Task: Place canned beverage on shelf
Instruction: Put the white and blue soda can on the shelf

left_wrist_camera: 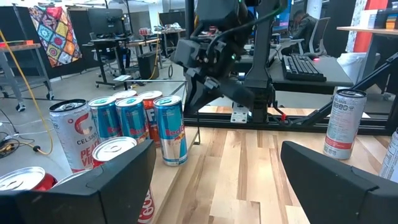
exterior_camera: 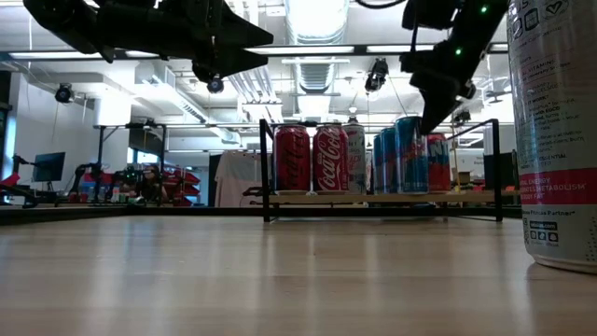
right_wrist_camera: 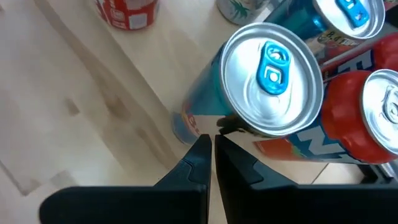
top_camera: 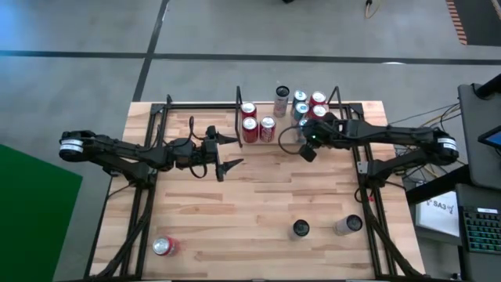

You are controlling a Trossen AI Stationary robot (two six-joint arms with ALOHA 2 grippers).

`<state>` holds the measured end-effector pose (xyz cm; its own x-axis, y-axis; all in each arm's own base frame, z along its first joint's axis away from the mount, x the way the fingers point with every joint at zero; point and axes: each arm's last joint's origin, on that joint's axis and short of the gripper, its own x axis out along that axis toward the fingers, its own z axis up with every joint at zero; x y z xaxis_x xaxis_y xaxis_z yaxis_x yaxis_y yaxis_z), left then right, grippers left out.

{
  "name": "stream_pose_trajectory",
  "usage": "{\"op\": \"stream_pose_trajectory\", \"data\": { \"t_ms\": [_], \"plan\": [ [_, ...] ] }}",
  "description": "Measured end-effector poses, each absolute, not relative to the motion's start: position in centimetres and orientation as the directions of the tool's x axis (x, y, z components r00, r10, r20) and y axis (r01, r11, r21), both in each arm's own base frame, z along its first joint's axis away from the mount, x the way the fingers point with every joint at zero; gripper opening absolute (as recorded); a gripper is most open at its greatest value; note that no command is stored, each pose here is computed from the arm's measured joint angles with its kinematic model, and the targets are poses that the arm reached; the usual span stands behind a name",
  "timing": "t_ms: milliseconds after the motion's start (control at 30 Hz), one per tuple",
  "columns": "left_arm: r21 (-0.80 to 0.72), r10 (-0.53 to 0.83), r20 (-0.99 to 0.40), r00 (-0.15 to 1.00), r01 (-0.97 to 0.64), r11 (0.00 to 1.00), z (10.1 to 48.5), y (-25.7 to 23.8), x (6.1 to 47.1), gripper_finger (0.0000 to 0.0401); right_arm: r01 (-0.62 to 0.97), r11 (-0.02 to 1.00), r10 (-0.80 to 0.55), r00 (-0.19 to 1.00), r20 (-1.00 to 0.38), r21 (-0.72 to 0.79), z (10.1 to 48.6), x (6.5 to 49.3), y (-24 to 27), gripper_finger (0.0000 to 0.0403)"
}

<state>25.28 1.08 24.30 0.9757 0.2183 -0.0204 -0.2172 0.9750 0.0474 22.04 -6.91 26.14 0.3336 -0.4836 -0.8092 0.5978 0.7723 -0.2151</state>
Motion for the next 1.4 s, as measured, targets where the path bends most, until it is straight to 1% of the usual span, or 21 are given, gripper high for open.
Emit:
{"op": "stream_pose_trajectory", "data": {
  "t_ms": [133, 300, 633, 867, 1167, 1267, 1400],
  "plan": [
    [0.047, 0.218, -0.021, 0.976, -0.217, 0.975, 24.3, 1.1, 25.3, 0.0331, 0.595, 0.762, -0.507, 0.3, -0.808, -0.257, 25.6, 22.4, -7.1, 0.0012],
    [0.047, 0.218, -0.021, 0.976, -0.217, 0.975, 24.3, 1.1, 25.3, 0.0331, 0.581, 0.759, -0.528, 0.286, -0.8, -0.294, 25.4, 22.6, -7.2, 0.0012],
    [0.048, 0.218, -0.022, 0.976, -0.217, 0.975, 24.3, 1.1, 25.3, 0.0331, 0.579, 0.753, -0.551, 0.298, -0.779, -0.311, 25.7, 22.7, -7.3, 0.0012],
    [0.048, 0.218, -0.022, 0.976, -0.217, 0.975, 24.3, 1.1, 25.3, 0.0331, 0.577, 0.757, -0.559, 0.331, -0.76, -0.306, 25.9, 23.0, -7.4, 0.0012],
    [0.048, 0.218, -0.022, 0.976, -0.217, 0.975, 24.3, 1.1, 25.3, 0.0331, 0.577, 0.757, -0.559, 0.33, -0.761, -0.306, 25.9, 23.0, -7.4, 0.0012],
    [0.048, 0.218, -0.023, 0.976, -0.217, 0.975, 24.3, 1.1, 25.3, 0.0331, 0.575, 0.769, -0.537, 0.343, -0.771, -0.28, 25.9, 23.0, -7.3, 0.0012],
    [0.048, 0.218, -0.023, 0.976, -0.217, 0.975, 24.3, 1.1, 25.3, 0.0331, 0.547, 0.823, -0.425, 0.416, -0.804, -0.152, 25.9, 23.3, -7.0, 0.0012]
  ]
}}
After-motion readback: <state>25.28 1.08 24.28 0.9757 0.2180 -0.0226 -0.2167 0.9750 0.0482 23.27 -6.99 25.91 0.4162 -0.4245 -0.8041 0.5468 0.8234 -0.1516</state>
